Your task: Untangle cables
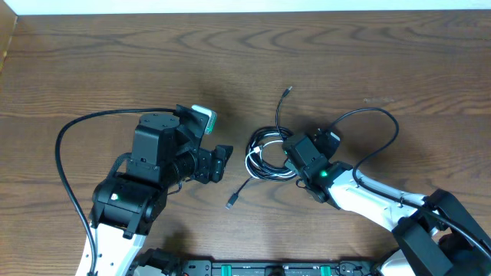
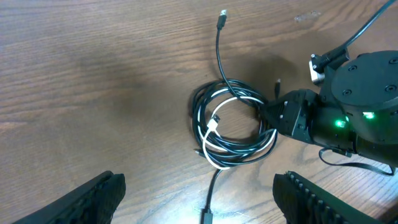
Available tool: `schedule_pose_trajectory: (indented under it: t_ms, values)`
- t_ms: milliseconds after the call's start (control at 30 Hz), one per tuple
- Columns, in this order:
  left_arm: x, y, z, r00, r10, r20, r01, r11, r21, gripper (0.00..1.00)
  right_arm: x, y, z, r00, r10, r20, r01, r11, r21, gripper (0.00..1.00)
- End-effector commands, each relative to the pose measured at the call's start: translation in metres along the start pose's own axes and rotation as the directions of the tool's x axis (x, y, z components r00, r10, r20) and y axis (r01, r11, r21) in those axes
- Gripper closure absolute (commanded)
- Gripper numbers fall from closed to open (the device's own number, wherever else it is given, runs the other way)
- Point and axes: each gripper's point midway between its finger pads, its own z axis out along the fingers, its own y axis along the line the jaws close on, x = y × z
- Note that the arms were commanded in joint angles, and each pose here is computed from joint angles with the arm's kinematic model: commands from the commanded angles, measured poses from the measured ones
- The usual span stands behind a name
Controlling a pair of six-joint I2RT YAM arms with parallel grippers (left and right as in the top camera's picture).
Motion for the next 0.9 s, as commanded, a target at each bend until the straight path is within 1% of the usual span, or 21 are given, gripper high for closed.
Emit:
schedule_pose_trajectory:
  t_ms: [0,67,100,267,367,467,533,567,700,733,867]
  values:
    - [-0.003,0.000,-0.002,1.000,0.017,0.007,-0.017,1.000,-0.005,0.18,-0.002,-0.002,0.001,1.000,-0.015,0.019,0.015,1.000,0.014,0.86]
    - [-0.003,0.000,-0.002,1.000,0.017,0.007,-0.017,1.000,-0.005,0.18,-0.002,-0.002,0.001,0.999,-0.039,0.018,0.038,0.999,0.014,0.92]
    - [-0.003,0.000,-0.002,1.000,0.017,0.008,-0.017,1.000,-0.005,0.18,-0.002,-0.001,0.001,0.998,-0.057,0.018,0.057,0.998,0.013,0.99]
    - [-0.003,0.000,-0.001,1.000,0.017,0.007,-0.017,1.000,-0.005,0.18,-0.001,0.011,0.000,0.983,-0.185,0.005,0.185,0.982,-0.031,0.99]
    - [-0.001,0.000,-0.001,1.000,0.015,-0.001,-0.015,1.000,-0.006,0.18,-0.004,0.021,-0.003,0.961,-0.276,0.016,0.276,0.960,-0.050,0.99]
    - [0.001,0.001,0.001,1.000,0.012,-0.012,-0.012,1.000,-0.006,0.18,-0.005,0.036,-0.007,0.908,-0.419,0.022,0.419,0.904,-0.082,0.99]
    - [0.004,0.002,0.004,1.000,0.008,-0.025,-0.008,1.000,-0.006,0.20,-0.006,0.047,-0.012,0.856,-0.516,0.013,0.515,0.852,-0.097,0.99]
    - [0.007,0.002,0.006,0.999,0.005,-0.036,-0.006,1.000,-0.004,0.23,-0.007,0.052,-0.016,0.836,-0.549,0.008,0.547,0.831,-0.104,0.99]
    - [0.014,-0.003,0.017,0.997,0.003,-0.083,0.000,1.000,0.031,0.43,-0.016,0.080,-0.034,0.752,-0.659,0.009,0.655,0.746,-0.124,0.99]
    - [0.016,-0.007,0.020,0.995,0.005,-0.099,0.000,0.999,0.050,0.48,-0.019,0.091,-0.042,0.716,-0.698,0.013,0.692,0.708,-0.140,0.99]
    - [0.022,-0.016,0.034,0.989,0.024,-0.146,-0.012,0.996,0.084,0.53,-0.029,0.123,-0.071,0.603,-0.797,0.038,0.788,0.588,-0.186,0.99]
